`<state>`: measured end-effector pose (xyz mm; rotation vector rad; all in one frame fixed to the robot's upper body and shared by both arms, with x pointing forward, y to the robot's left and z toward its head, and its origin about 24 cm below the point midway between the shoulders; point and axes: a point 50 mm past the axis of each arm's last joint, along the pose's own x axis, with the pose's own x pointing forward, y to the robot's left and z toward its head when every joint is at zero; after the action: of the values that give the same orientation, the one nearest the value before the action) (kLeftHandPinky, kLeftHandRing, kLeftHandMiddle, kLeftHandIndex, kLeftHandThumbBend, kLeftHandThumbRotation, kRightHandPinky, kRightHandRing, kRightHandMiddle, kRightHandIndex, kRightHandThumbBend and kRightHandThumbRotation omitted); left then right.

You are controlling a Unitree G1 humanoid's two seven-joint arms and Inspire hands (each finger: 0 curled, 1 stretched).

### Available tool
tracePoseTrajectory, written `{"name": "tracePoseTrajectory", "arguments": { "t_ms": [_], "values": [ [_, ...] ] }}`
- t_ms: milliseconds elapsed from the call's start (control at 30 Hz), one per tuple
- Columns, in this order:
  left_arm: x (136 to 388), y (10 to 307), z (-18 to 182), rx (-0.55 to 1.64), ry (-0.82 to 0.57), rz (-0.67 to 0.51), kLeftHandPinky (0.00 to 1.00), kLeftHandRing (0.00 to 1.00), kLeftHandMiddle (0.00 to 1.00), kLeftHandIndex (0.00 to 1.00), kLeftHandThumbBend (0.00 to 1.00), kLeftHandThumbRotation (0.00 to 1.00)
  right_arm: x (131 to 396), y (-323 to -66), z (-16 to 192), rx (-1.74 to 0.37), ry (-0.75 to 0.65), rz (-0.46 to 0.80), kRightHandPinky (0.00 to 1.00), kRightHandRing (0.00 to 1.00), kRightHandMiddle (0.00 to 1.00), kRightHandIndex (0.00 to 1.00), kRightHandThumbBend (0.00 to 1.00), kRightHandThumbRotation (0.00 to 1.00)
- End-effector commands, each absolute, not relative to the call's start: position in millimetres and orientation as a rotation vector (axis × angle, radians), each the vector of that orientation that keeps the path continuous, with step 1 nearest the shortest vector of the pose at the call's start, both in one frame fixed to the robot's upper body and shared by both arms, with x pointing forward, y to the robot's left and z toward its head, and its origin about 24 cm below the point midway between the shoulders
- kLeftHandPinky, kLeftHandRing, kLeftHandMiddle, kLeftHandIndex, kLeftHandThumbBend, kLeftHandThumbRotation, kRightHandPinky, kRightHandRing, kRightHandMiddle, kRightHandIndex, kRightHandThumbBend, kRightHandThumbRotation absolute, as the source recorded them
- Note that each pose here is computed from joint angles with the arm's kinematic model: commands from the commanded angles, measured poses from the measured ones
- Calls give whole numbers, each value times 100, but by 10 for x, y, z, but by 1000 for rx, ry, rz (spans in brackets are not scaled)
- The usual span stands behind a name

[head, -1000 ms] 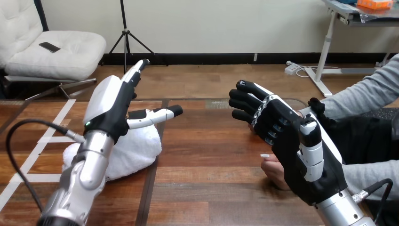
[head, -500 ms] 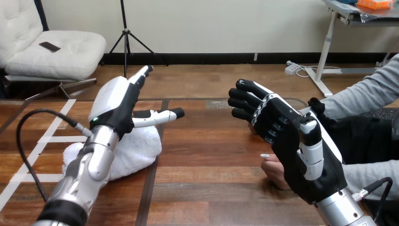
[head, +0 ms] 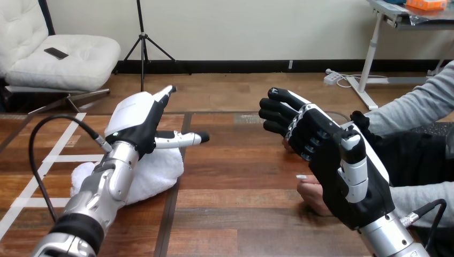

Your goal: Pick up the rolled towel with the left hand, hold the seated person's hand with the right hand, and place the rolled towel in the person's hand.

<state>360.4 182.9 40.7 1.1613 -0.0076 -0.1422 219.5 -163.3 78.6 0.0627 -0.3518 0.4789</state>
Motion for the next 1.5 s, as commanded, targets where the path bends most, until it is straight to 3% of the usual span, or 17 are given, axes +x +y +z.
{"name": "tracePoseTrajectory", "arguments": {
  "t_ms": [0,733,1467],
  "values": [
    [3778,1797,697,1255,-91,-105,84,89,91,91,100,65,2283,-1626,968,48,-435,483,87,87,86,86,89,100],
    [3801,1813,616,1480,2,-158,93,93,95,93,100,70,2282,-1638,972,39,-444,477,86,86,86,86,89,100],
    [3774,1836,550,1515,55,-183,96,95,96,94,100,70,2274,-1642,983,39,-444,477,85,86,87,86,90,100]
  ]
}}
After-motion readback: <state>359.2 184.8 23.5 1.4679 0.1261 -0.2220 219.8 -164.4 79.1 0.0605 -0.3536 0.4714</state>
